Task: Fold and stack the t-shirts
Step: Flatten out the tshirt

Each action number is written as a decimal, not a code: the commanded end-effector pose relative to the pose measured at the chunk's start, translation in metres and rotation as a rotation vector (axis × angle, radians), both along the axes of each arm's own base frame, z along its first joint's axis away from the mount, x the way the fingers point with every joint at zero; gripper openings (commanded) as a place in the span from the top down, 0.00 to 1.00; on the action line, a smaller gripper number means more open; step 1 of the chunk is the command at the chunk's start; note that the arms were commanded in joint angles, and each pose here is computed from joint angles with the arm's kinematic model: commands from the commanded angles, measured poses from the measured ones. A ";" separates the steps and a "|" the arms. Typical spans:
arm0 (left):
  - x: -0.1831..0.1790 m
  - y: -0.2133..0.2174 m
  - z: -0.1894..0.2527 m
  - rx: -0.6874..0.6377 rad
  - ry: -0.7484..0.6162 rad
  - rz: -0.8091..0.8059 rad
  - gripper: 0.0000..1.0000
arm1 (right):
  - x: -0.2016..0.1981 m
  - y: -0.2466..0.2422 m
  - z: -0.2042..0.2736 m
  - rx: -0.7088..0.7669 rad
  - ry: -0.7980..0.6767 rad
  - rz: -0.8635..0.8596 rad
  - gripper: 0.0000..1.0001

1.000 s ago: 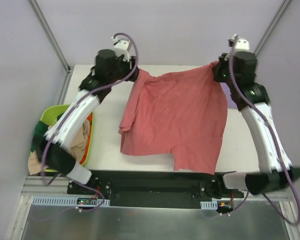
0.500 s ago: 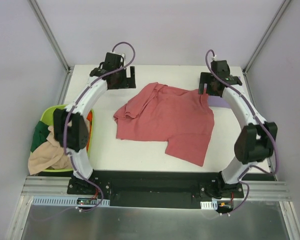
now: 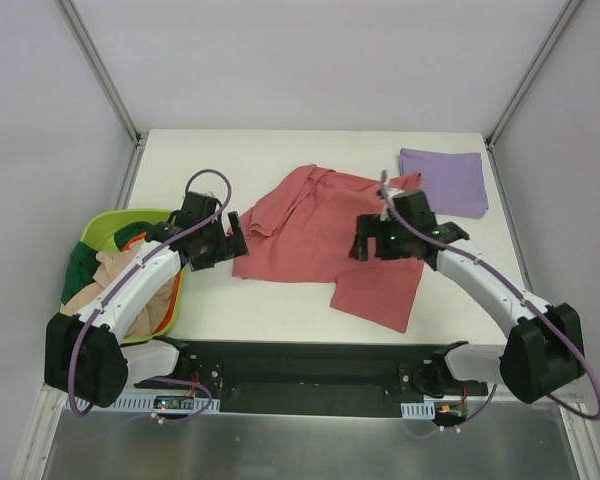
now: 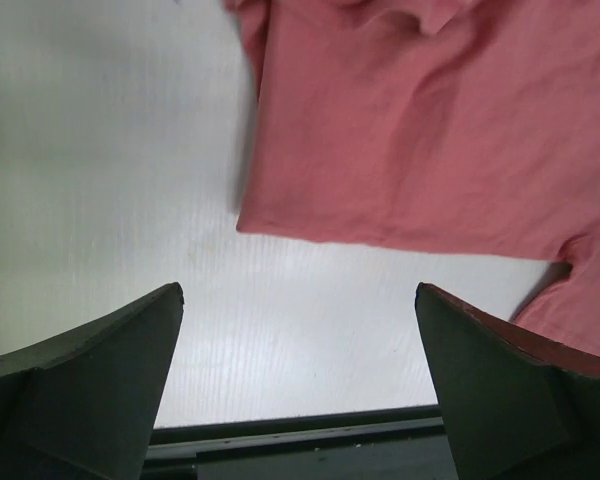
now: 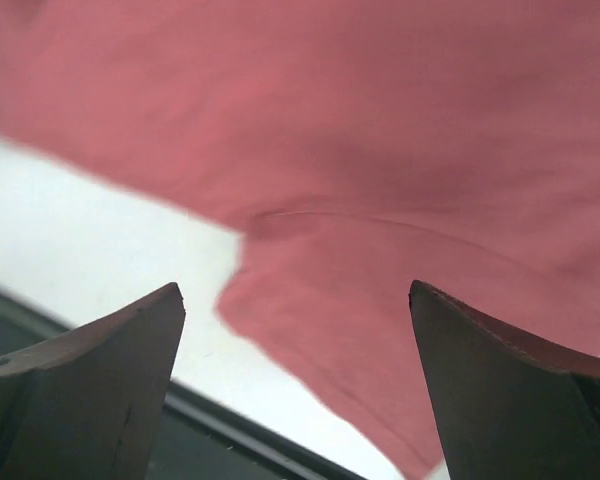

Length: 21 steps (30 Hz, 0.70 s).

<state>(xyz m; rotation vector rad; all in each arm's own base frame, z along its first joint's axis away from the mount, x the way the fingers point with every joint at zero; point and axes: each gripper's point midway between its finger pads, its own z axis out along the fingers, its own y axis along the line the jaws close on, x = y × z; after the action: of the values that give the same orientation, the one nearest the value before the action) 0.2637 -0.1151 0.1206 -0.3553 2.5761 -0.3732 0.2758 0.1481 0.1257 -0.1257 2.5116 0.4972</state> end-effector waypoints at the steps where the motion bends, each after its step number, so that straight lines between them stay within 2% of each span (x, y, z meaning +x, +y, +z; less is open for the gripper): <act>1: -0.016 -0.004 0.010 -0.080 -0.035 0.060 0.01 | -0.027 0.101 0.014 0.187 0.000 0.291 0.04; 5: -0.019 0.008 0.014 -0.050 -0.084 0.089 0.01 | -0.029 0.155 -0.007 0.263 0.090 0.369 0.04; 9: -0.023 0.005 0.011 -0.066 -0.072 0.084 0.01 | -0.020 0.168 -0.035 0.247 0.191 0.318 0.04; 14: -0.029 0.001 0.001 -0.082 -0.029 0.067 0.01 | -0.014 0.140 -0.069 0.164 0.261 0.194 0.04; 21: -0.028 0.001 -0.001 -0.077 -0.018 0.077 0.01 | -0.013 0.066 -0.105 0.063 0.323 -0.041 0.04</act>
<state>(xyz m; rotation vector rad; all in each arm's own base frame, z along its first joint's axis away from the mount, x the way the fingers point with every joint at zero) 0.2350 -0.1106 0.1192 -0.4556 2.5248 -0.4330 0.2640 0.2617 0.0389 -0.1675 2.7520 0.8039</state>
